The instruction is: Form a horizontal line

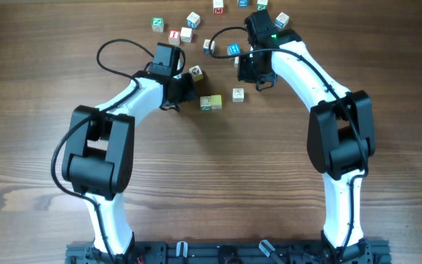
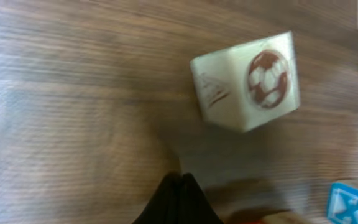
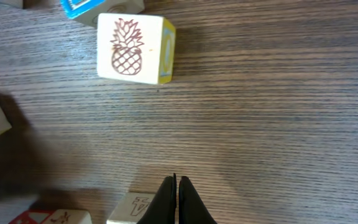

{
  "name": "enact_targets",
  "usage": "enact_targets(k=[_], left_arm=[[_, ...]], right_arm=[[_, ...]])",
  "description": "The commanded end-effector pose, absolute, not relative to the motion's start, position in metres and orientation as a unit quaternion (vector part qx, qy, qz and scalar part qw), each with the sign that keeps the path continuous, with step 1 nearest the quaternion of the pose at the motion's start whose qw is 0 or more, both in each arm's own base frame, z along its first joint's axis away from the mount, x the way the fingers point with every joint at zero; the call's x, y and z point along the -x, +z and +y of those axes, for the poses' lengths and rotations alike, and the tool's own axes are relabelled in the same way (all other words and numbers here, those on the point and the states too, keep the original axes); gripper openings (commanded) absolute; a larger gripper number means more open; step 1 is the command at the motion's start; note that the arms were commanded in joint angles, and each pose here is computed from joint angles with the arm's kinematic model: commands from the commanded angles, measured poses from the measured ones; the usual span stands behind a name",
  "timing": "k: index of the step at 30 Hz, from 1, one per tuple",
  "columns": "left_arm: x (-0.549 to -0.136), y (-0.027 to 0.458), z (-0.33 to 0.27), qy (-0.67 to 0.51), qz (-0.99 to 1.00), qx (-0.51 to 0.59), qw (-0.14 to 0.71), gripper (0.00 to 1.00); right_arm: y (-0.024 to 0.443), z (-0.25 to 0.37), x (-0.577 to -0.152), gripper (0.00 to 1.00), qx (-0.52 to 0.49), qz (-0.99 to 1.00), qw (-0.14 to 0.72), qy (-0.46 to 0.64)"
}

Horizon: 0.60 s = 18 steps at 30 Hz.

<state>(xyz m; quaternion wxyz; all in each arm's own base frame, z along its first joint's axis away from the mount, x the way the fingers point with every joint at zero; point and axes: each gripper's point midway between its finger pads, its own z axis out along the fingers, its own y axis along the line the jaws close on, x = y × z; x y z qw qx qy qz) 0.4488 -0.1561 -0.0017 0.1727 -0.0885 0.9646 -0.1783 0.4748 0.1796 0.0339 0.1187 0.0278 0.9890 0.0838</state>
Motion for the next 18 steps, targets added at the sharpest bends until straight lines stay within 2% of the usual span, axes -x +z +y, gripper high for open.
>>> enact_targets(k=[1, 4, 18], left_arm=[[-0.414, -0.060, -0.163, -0.222, 0.968, 0.084, 0.075, 0.04], [-0.408, -0.069, -0.163, -0.222, 0.970, 0.083, 0.058, 0.04], [-0.403, -0.071, -0.160, -0.219, 0.971, 0.088, 0.046, 0.04]], right_arm=[[0.018, 0.167, -0.474, 0.07, -0.037, 0.991, 0.106, 0.071], [0.018, 0.167, -0.474, 0.11, -0.027, 0.992, 0.105, 0.069], [0.022, 0.179, -0.482, 0.11, -0.017, 0.987, 0.120, 0.101]])
